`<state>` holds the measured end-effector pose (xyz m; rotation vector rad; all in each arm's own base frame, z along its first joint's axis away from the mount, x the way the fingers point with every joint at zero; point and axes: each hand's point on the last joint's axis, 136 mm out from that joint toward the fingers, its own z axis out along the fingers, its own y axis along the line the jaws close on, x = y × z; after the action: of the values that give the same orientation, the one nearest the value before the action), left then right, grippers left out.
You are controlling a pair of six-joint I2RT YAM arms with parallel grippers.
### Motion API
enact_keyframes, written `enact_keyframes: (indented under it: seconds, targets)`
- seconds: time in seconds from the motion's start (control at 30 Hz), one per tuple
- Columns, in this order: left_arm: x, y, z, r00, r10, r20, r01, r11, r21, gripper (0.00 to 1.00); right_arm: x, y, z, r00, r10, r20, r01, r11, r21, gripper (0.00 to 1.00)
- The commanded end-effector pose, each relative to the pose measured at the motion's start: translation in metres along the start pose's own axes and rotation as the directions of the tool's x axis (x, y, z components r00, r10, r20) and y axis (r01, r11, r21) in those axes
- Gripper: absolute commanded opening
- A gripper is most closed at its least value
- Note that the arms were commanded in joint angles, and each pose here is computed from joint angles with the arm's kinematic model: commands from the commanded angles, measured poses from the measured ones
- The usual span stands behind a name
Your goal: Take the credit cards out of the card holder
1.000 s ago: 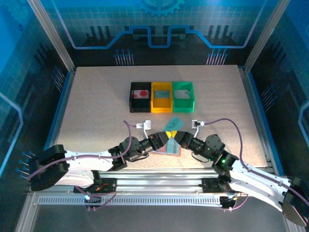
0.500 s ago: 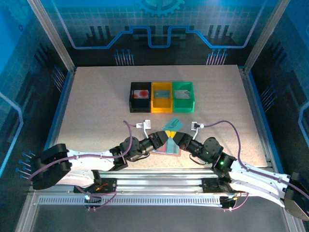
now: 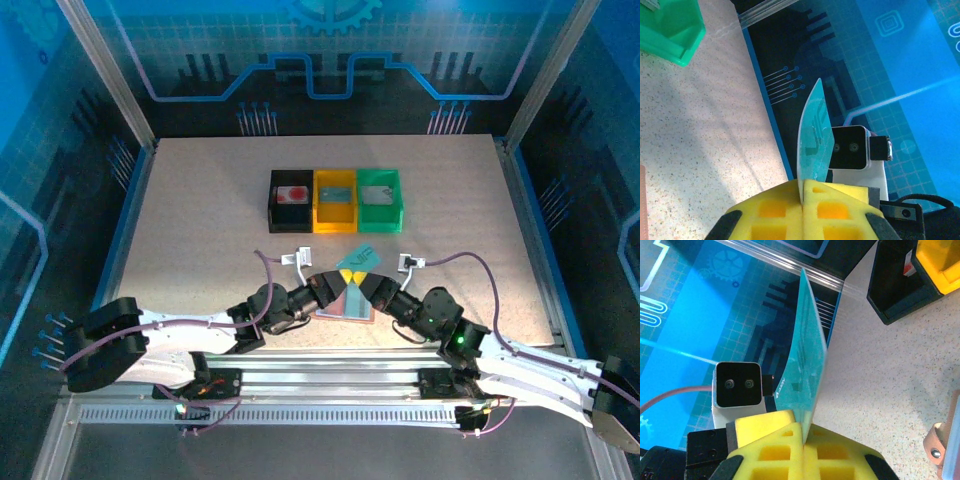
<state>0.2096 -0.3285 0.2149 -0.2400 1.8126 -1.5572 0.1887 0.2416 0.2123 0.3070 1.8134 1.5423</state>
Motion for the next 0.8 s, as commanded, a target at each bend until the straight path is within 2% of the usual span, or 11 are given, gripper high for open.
enact_keyframes:
  seconds: [0.0, 0.07, 0.2, 0.3, 0.5, 0.67, 0.73, 0.77]
  targets:
    - [-0.011, -0.019, 0.001, 0.999, -0.006, 0.044, 0.004, 0.999, 0.048, 0.00, 0.006, 0.000, -0.003, 1.000, -0.024, -0.019, 0.024, 1.000, 0.003, 0.06]
    - [-0.014, -0.017, -0.002, 0.999, -0.002, 0.053, 0.001, 1.000, 0.030, 0.00, 0.005, 0.000, -0.005, 0.999, -0.041, -0.018, 0.042, 0.999, 0.012, 0.10]
    - [-0.019, -0.012, -0.009, 0.999, 0.020, 0.047, -0.020, 1.000, -0.019, 0.00, 0.000, -0.002, -0.010, 0.997, -0.079, -0.004, 0.080, 0.996, 0.038, 0.26]
    - [-0.024, -0.006, -0.015, 0.999, 0.029, 0.035, -0.027, 0.998, -0.059, 0.00, -0.004, -0.003, -0.015, 0.994, -0.112, 0.011, 0.112, 0.993, 0.049, 0.35]
    - [-0.033, 0.016, -0.026, 0.998, 0.035, -0.060, -0.044, 0.985, -0.169, 0.00, -0.018, -0.007, -0.030, 0.967, -0.255, 0.025, 0.251, 0.961, 0.115, 0.55]
    - [-0.044, 0.031, -0.041, 0.979, 0.084, -0.186, -0.139, 0.942, -0.305, 0.00, -0.040, -0.006, -0.048, 0.911, -0.411, 0.034, 0.398, 0.898, 0.190, 0.90]
    - [-0.049, 0.031, -0.046, 0.961, 0.125, -0.247, -0.207, 0.918, -0.338, 0.00, -0.050, -0.008, -0.055, 0.877, -0.479, 0.031, 0.460, 0.858, 0.229, 1.00]
    - [-0.051, 0.032, -0.048, 0.953, 0.138, -0.269, -0.231, 0.906, -0.355, 0.00, -0.054, -0.008, -0.058, 0.859, -0.511, 0.029, 0.490, 0.837, 0.243, 1.00]
